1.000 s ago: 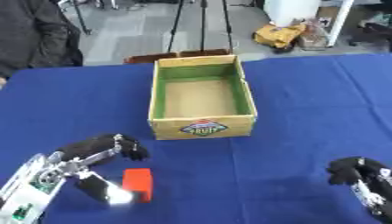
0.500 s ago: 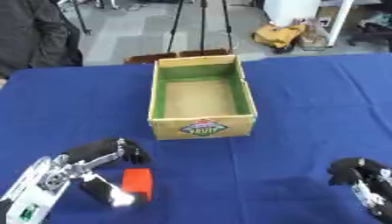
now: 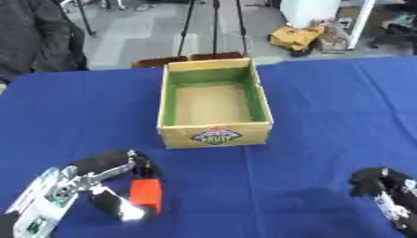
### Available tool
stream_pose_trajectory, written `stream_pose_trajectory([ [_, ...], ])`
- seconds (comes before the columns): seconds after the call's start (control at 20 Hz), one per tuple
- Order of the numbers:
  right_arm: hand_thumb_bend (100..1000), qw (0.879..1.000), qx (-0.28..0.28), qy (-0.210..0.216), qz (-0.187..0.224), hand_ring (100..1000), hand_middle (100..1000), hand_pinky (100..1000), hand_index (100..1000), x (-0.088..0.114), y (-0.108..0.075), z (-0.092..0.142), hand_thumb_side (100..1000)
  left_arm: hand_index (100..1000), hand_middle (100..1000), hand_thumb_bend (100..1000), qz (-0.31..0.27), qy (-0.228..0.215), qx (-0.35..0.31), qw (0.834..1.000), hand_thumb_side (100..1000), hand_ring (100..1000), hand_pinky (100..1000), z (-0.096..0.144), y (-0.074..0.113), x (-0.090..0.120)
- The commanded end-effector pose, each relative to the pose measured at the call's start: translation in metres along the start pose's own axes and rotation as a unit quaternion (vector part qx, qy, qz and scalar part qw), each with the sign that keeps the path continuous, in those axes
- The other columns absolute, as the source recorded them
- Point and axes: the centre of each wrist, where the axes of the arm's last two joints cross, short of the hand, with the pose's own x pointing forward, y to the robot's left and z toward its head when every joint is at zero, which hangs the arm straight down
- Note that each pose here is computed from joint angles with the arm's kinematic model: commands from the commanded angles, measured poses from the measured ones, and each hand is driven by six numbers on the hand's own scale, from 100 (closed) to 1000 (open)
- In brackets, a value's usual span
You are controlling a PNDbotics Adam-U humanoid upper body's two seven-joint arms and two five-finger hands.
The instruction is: Pick up objects on the table and place them in the box.
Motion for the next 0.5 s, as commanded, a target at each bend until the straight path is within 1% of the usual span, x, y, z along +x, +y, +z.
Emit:
stream_pose_trajectory([
  [0.05,110,1.000,0.004,-0.005,0.011,525,416,759,697,0.0035,-0.0042,-0.0022,577,798,617,526,-0.012,0.002,0.006,1.000,401,643,632,-0.0004,0.0072,-0.0004],
  [0.5,108,1.000,0.005,-0.005,0.011,525,416,759,697,0.0032,-0.0040,-0.0023,579,796,605,516,-0.006,0.011,0.000,1.000,408,630,609,-0.0028,0.0015,-0.0047],
])
